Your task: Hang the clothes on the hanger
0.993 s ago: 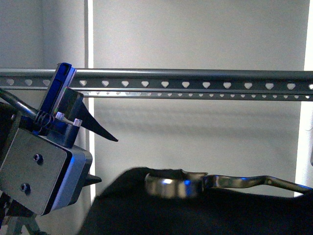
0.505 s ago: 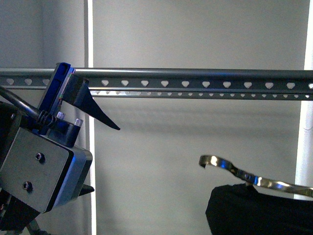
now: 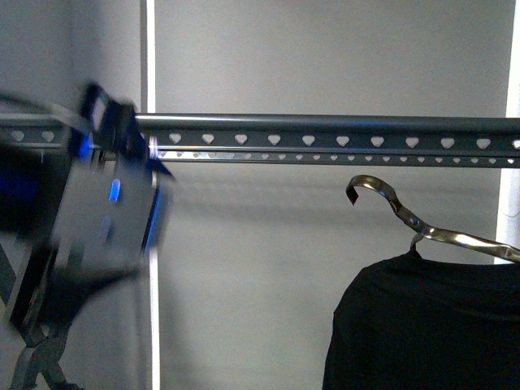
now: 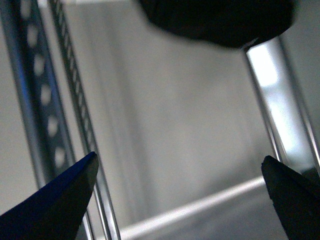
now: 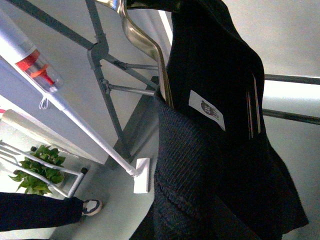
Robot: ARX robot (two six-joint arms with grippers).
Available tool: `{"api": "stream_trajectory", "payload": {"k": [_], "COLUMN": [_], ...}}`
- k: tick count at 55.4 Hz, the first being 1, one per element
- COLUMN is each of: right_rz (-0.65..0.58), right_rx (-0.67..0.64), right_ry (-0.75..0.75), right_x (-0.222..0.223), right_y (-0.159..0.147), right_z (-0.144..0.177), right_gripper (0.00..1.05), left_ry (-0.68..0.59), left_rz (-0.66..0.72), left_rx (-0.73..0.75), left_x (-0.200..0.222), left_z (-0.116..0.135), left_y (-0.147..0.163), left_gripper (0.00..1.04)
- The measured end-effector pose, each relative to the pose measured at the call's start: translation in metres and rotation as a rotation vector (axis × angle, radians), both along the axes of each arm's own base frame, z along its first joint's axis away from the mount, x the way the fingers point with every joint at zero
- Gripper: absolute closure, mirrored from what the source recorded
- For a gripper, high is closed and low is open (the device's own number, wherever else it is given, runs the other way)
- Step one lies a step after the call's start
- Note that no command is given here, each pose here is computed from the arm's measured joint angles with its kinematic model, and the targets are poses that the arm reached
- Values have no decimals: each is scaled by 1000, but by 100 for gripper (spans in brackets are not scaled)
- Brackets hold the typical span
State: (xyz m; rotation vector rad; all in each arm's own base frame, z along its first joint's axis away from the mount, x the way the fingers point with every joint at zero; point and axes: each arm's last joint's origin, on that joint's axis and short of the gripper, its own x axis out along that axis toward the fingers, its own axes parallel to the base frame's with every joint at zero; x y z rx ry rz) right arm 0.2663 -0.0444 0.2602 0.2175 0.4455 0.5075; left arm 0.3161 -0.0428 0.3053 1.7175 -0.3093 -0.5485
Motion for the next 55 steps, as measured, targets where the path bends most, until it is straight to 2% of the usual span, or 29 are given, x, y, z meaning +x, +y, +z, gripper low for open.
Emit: {"api": "stream_trajectory", "payload": {"k": [1,2,3,4,6,7,15,24,29,34,36,43,46,48,49,50,55], "right_rz": [0,1,3,5,4,1,0,-2,-37,-90,-112,-153,-174,-200,-208,-218,-259], "right_rx": [0,0,0,0,-2,-4,4,39,65,122,156,234,270,302,315,333,386], "right_ry": [-1,-1,-2,-4,-7,-7,-4,-48,-61,-55,-53,-43,-33,-23,-19,-12,16], "right_x": [0,1,1,1,2,2,2,1,3,10,14,24,30,36,39,43,61], "right_y": [0,1,1,1,2,2,5,9,7,2,0,-4,-6,-7,-8,-7,-4], "right_z": [1,3,4,5,7,7,9,19,25,35,43,58,64,69,70,73,81], "right_gripper": [99,99,99,99,99,99,99,99,99,99,99,99,99,99,99,99,99], "left_ry": [-21,-49,-53,-32,-16,15,124,127,130,111,153,286,347,442,462,448,324], "left_rz": [95,114,164,172,166,147,83,215,313,412,439,418,430,381,373,399,469], "left_rx": [-107,-134,-261,-408,-476,-569,-724,-962,-1174,-1486,-1638,-1928,-2017,-2097,-2104,-2099,-1951], "left_x": [5,7,11,12,11,10,11,42,50,41,29,5,-4,-11,-14,-19,-41], "left_z": [12,19,34,54,64,74,103,134,153,173,177,169,156,140,133,121,70], "left_y": [4,6,10,15,17,20,17,22,35,59,71,86,88,86,83,77,53], "left_gripper": [8,8,7,6,6,6,7,7,7,7,7,7,7,7,7,12,29]}}
